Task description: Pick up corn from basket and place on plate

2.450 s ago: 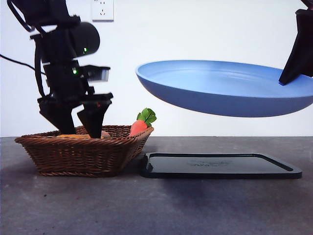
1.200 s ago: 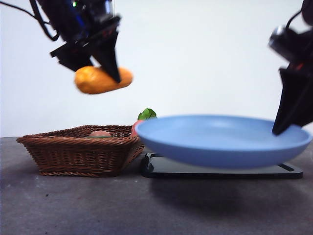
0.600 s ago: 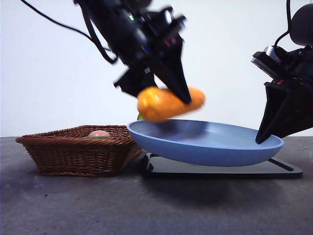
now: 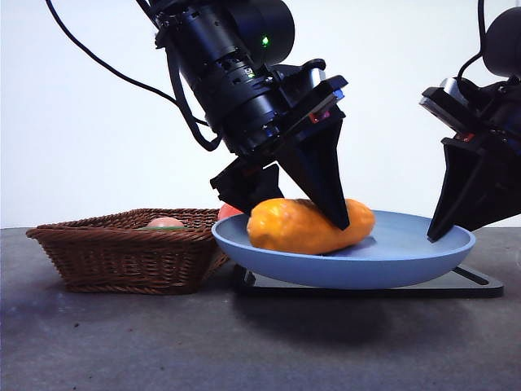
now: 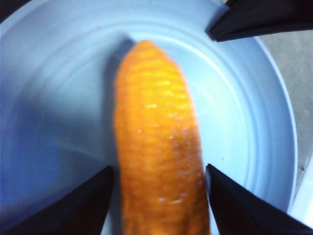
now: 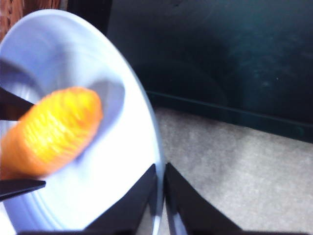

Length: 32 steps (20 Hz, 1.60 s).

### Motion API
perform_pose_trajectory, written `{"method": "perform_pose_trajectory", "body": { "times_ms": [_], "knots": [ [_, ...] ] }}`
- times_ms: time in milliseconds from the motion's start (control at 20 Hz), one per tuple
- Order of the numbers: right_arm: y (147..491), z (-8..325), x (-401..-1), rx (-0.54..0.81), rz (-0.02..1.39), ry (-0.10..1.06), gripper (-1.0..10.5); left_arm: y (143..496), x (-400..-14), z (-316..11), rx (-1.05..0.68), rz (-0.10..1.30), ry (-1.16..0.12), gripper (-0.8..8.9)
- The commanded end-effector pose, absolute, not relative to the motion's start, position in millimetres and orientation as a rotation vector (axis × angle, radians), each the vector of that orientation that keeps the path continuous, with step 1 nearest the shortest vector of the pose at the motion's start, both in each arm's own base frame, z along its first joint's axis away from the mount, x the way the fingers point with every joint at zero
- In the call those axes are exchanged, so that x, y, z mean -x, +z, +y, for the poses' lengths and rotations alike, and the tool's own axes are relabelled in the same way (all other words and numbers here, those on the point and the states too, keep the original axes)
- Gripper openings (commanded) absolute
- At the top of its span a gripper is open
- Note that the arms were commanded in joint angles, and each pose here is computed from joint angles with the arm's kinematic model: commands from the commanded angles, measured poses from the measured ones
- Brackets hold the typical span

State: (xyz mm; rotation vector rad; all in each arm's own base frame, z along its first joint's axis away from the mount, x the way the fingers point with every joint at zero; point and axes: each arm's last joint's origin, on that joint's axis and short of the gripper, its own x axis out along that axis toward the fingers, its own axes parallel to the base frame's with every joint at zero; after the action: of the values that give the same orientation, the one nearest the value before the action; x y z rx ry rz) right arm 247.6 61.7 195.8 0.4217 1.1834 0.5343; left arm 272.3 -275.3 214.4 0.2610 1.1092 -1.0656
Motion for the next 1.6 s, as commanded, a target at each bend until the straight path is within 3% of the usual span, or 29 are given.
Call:
{"method": "perform_pose_trajectory", "body": {
  "times_ms": [50,850,1600],
  "knots": [
    [199,64,-252,-0.427,1.176,0.550,0.0,214,-272,-279,-0.264,1.110,-1.072,3.14],
    [203,44,-265,-0.440,1.118,0.473,0.0,347,-222,-229,-0.168,0.731,-1.118,3.13],
    [182,41,-363,-0.434,1.168,0.401,0.0,364,-206,-213,-0.149,0.726,-1.113,3.13]
  ]
}}
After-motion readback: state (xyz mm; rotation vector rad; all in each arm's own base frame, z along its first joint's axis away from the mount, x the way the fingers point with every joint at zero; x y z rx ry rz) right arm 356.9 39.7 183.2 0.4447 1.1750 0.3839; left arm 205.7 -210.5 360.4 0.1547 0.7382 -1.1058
